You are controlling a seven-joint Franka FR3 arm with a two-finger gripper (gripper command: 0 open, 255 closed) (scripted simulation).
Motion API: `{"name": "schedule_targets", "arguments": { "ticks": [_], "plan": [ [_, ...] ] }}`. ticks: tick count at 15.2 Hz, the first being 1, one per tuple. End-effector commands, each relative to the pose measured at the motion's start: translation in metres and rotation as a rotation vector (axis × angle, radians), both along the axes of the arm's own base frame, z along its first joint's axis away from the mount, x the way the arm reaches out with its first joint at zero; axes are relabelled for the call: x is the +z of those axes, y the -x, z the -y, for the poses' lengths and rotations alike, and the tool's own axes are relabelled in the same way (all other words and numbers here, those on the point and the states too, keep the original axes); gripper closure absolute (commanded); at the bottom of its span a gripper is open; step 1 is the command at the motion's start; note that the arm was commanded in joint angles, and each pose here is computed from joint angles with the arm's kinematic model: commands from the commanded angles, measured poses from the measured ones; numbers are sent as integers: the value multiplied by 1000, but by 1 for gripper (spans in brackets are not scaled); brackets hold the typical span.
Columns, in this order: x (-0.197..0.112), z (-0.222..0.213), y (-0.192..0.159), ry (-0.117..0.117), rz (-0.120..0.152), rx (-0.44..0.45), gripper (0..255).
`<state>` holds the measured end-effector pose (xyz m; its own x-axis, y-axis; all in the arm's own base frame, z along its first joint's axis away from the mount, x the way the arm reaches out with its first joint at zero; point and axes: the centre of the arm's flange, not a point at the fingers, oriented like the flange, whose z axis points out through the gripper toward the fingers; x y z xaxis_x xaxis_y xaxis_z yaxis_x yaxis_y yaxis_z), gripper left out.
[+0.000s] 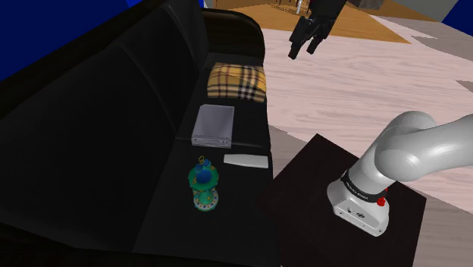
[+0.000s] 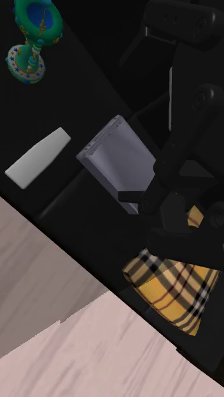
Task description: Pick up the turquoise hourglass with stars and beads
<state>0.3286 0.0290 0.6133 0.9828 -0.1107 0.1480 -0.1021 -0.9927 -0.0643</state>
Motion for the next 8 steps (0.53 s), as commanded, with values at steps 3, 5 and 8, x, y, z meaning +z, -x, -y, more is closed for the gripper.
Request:
{"name": "schedule_targets", "arguments": {
  "ticks": [3, 5, 8],
  "plan": [
    [-16, -21, 4, -4, 13, -19, 0],
    [-32, -42, 7, -9, 26, -39, 0],
    [-55, -74, 11, -16, 46, -67, 0]
  ]
}}
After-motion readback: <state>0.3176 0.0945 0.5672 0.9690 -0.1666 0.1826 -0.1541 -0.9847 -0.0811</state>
